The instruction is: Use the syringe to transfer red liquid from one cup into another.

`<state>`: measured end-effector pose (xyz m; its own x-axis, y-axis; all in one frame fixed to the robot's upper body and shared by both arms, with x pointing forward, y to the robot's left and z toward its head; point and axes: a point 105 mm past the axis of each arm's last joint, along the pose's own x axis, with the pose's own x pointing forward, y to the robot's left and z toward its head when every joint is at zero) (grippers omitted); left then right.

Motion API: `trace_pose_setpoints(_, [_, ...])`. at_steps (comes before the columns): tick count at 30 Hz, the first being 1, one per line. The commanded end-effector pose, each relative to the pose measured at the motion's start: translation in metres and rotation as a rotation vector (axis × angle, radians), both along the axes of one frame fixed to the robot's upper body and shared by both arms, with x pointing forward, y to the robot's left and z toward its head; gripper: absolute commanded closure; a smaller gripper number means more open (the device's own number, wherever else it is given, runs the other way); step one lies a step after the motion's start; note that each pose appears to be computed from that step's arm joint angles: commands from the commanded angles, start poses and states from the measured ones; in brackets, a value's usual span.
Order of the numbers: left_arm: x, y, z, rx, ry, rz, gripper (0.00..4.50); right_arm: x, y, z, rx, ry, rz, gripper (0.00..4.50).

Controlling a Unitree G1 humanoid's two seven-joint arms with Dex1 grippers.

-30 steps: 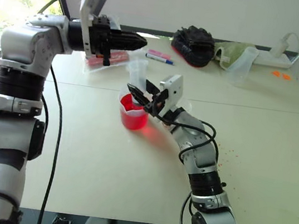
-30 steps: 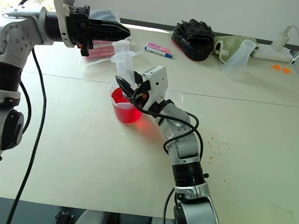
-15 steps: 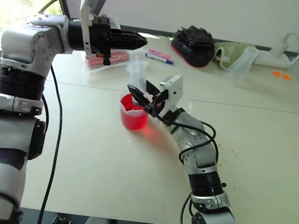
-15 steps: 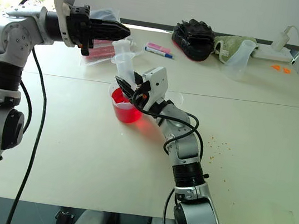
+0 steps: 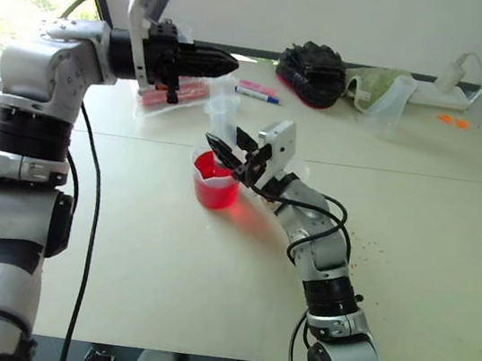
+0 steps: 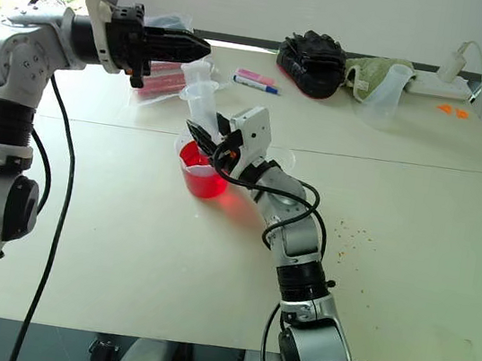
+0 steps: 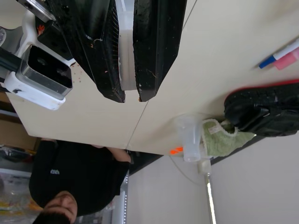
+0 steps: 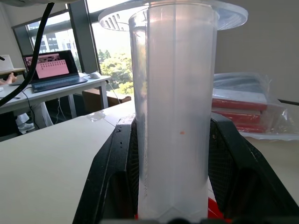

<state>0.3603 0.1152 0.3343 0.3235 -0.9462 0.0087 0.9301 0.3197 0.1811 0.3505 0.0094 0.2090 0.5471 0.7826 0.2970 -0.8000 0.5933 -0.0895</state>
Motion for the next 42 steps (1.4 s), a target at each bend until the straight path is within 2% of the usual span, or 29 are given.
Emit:
trace_pose_setpoints(1, [-0.008, 0.012, 0.036, -0.067, -0.136, 0.056, 4.44, -0.013, 0.018, 0.012, 0.016, -0.060, 0.078, 3.12])
trace_pose_setpoints(5, [-0.008, 0.011, 0.033, -0.078, -0.115, 0.049, 2.82, -0.013, 0.018, 0.016, 0.026, -0.074, 0.076, 3.12])
trace_pose_setpoints(11, [-0.016, 0.010, 0.033, -0.087, -0.119, 0.013, 0.46, -0.019, 0.020, 0.032, 0.029, -0.179, 0.058, 3.12])
trace_pose_setpoints(22, [-0.022, 0.020, 0.039, -0.183, -0.088, 0.025, 0.46, -0.013, 0.014, 0.042, 0.043, -0.224, 0.009, 3.12])
trace_pose_setpoints(27, [-0.025, 0.032, 0.059, -0.362, -0.091, 0.073, 0.46, -0.006, 0.001, 0.051, 0.070, -0.234, -0.056, 3.12])
trace_pose_setpoints(31, [-0.027, 0.041, 0.060, -0.437, -0.076, 0.101, 0.46, -0.004, -0.011, 0.065, 0.104, -0.237, -0.094, 3.12])
trace_pose_setpoints(35, [-0.022, 0.044, 0.022, -0.382, -0.017, 0.160, 0.46, -0.004, -0.036, 0.094, 0.124, -0.272, -0.147, 3.12])
trace_pose_setpoints(39, [-0.018, 0.037, -0.010, -0.309, 0.013, 0.184, 0.46, -0.008, -0.057, 0.110, 0.129, -0.287, -0.196, 3.12])
trace_pose_setpoints(42, [-0.013, 0.032, -0.025, -0.299, 0.037, 0.191, 0.46, -0.011, -0.076, 0.117, 0.121, -0.289, -0.246, 3.12])
